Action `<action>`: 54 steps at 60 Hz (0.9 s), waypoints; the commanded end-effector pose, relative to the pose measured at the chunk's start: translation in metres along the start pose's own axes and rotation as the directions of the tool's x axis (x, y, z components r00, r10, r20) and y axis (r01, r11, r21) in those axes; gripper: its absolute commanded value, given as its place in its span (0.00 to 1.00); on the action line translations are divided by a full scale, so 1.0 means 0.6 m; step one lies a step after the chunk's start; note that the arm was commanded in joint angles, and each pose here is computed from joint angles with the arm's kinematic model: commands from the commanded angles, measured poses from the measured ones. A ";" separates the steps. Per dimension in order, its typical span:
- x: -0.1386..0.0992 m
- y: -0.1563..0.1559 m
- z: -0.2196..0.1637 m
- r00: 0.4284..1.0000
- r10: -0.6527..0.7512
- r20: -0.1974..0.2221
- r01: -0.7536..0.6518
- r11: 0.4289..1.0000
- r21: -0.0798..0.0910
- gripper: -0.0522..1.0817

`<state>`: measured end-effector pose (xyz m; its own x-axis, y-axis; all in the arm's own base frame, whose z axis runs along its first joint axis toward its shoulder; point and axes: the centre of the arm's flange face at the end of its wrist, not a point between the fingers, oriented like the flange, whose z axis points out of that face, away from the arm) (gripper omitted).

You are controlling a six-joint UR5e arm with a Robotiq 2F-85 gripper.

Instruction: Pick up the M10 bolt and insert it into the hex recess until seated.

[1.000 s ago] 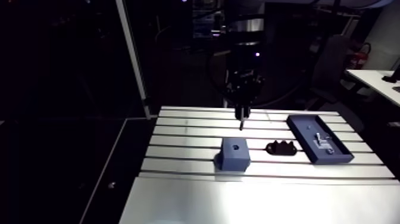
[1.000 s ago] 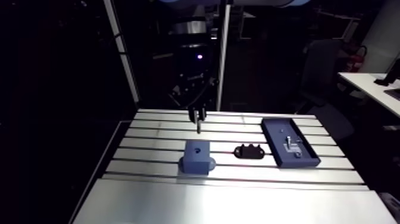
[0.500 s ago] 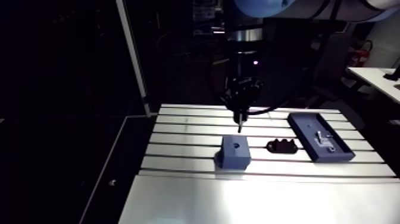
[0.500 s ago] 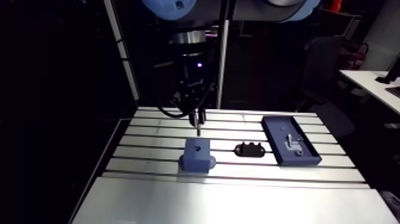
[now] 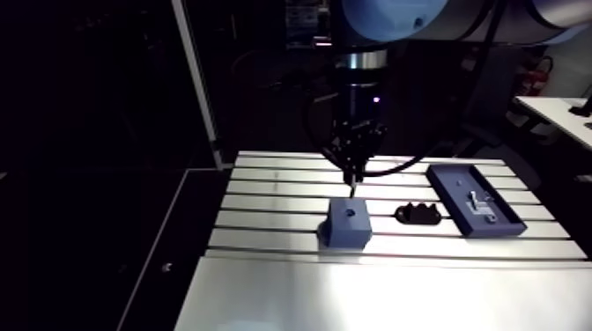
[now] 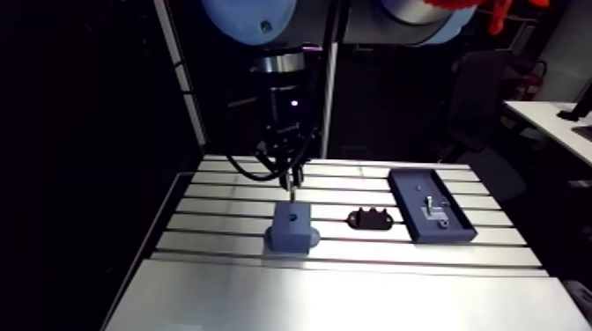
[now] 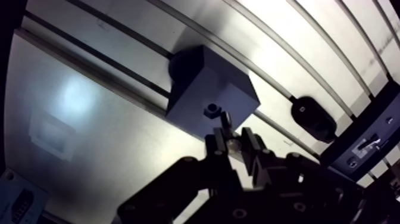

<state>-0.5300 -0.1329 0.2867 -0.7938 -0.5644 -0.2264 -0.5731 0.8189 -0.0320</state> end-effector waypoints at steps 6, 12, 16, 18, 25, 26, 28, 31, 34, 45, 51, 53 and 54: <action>-0.003 -0.006 0.013 1.000 -0.003 0.011 0.003 1.000 0.007 0.72; -0.004 -0.010 0.015 1.000 -0.004 0.014 0.004 1.000 0.006 0.72; -0.006 -0.010 0.017 1.000 0.004 0.018 -0.004 1.000 0.004 0.72; -0.006 -0.010 0.017 1.000 0.009 0.019 -0.010 1.000 0.004 0.72; -0.006 -0.010 0.020 1.000 0.012 0.021 -0.012 1.000 0.006 0.72; -0.006 -0.010 0.020 1.000 0.012 0.021 -0.012 1.000 0.006 0.72; -0.006 -0.011 0.021 1.000 0.012 0.022 -0.012 1.000 0.006 0.72; -0.006 -0.011 0.022 1.000 0.011 0.024 -0.012 1.000 0.007 0.72; -0.005 -0.010 0.024 1.000 0.011 0.025 -0.011 1.000 0.008 0.72; -0.005 -0.010 0.024 1.000 0.011 0.025 -0.011 1.000 0.008 0.72; -0.006 -0.011 0.027 1.000 0.011 0.029 -0.011 1.000 0.010 0.72; -0.006 -0.011 0.027 1.000 0.011 0.029 -0.011 1.000 0.010 0.72; -0.006 -0.011 0.028 0.999 0.011 0.030 -0.011 1.000 0.011 0.72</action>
<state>-0.5209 -0.1347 0.2736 -0.7946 -0.5526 -0.2515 -0.5625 0.8260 -0.0376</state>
